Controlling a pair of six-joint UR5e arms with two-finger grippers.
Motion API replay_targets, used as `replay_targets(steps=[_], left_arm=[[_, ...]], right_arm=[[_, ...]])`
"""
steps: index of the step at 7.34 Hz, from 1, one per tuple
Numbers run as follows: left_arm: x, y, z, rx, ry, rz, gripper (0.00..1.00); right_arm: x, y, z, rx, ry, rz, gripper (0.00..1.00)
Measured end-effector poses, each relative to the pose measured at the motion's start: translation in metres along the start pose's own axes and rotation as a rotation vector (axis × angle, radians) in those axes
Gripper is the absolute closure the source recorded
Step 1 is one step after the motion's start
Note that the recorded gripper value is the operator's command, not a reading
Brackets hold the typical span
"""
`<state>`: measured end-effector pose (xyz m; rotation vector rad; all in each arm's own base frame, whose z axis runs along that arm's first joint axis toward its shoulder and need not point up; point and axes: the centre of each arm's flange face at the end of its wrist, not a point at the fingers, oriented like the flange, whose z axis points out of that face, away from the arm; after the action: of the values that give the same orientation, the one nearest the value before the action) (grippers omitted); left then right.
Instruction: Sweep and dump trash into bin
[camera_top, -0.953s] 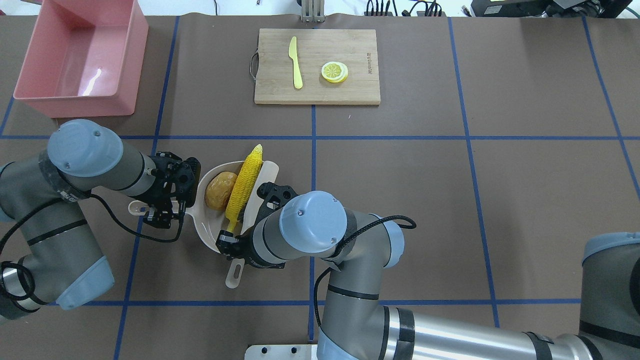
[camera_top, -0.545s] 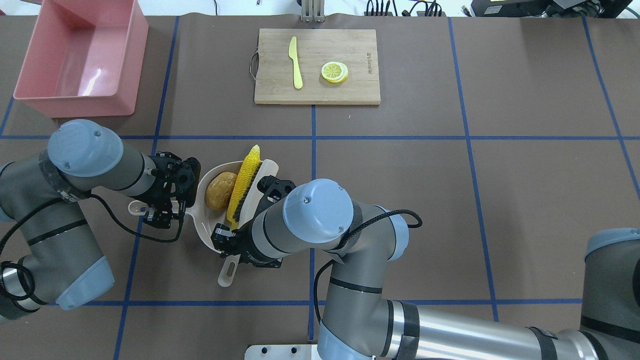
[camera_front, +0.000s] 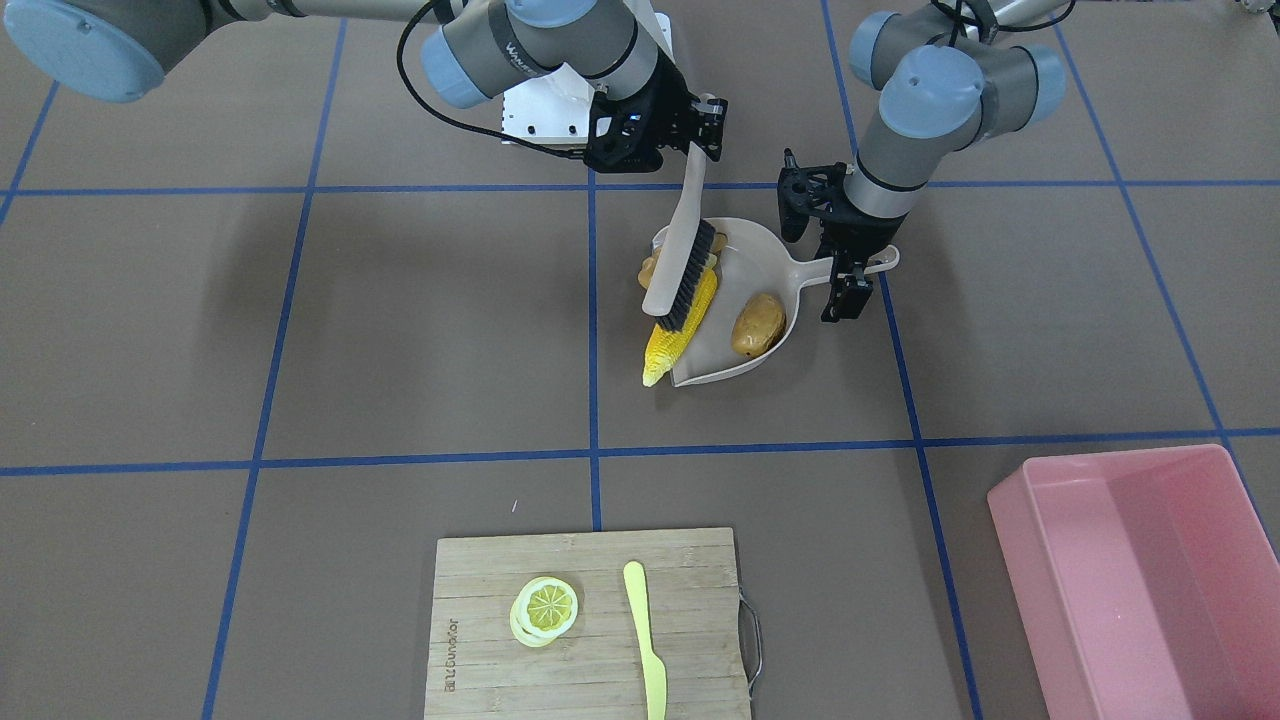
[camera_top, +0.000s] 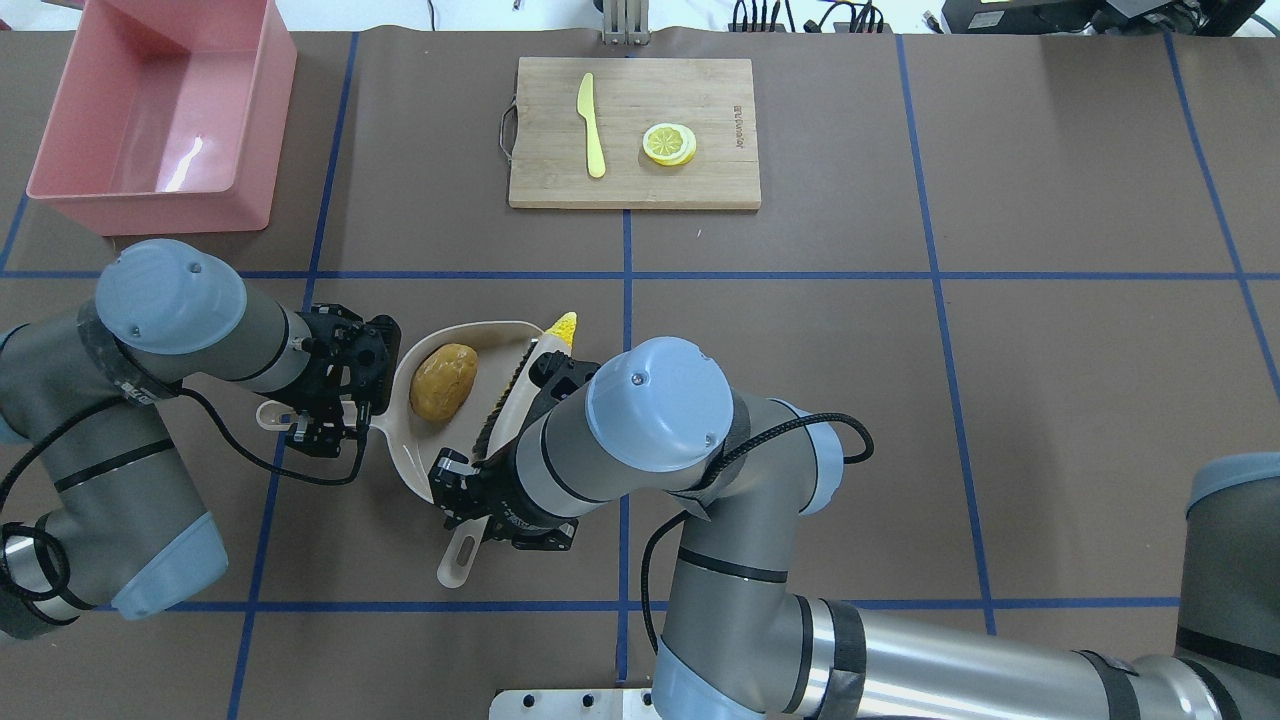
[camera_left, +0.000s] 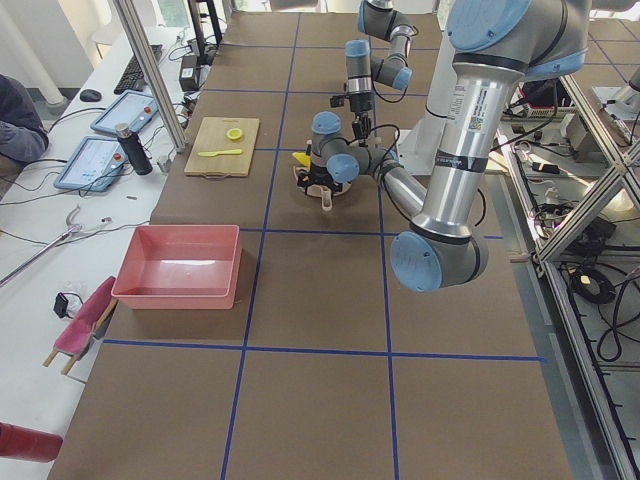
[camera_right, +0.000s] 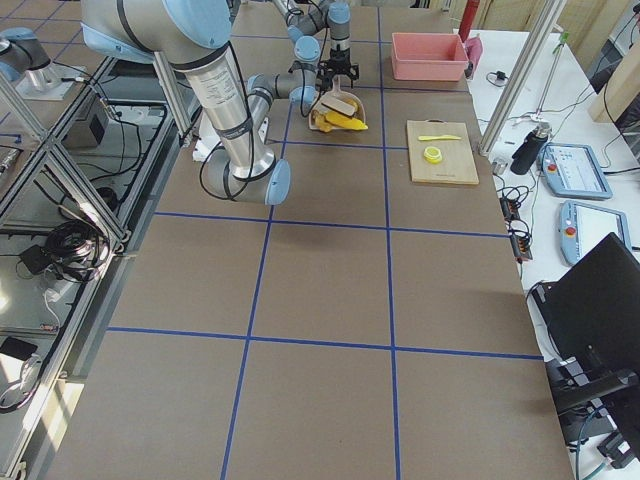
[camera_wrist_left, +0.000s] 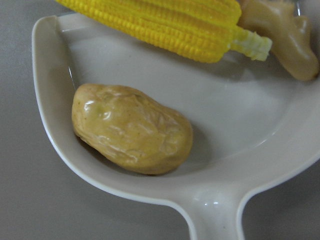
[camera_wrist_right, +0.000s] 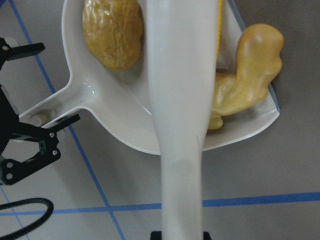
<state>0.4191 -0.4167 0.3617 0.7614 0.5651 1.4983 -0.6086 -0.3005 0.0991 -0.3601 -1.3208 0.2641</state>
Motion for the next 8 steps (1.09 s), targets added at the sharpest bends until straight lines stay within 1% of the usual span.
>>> replay_targets(steps=[1,2,4,5,6,7,8], left_arm=[[0.001,0.003,0.001,-0.004,0.002,-0.002,0.08],[0.002,0.005,0.002,-0.007,0.003,-0.003,0.08],[0.002,0.005,0.001,-0.004,0.003,-0.002,0.08],[0.002,0.005,0.001,-0.002,0.002,-0.001,0.08],[0.002,0.005,0.0,0.0,0.001,-0.001,0.08],[0.001,0.005,-0.001,0.001,-0.001,-0.001,0.08],[0.001,0.006,-0.002,-0.001,-0.002,-0.004,0.08]], right_arm=[[0.007,-0.003,0.0,-0.004,0.019,0.006,1.0],[0.017,-0.008,-0.004,-0.011,0.063,0.004,1.0],[0.027,-0.005,-0.033,-0.009,0.191,-0.048,1.0],[0.029,-0.002,-0.043,-0.008,0.229,-0.068,1.0],[0.033,-0.003,-0.045,-0.006,0.257,-0.087,1.0],[0.039,-0.006,-0.043,0.0,0.31,-0.123,1.0],[0.045,-0.012,-0.041,0.014,0.397,-0.184,1.0]])
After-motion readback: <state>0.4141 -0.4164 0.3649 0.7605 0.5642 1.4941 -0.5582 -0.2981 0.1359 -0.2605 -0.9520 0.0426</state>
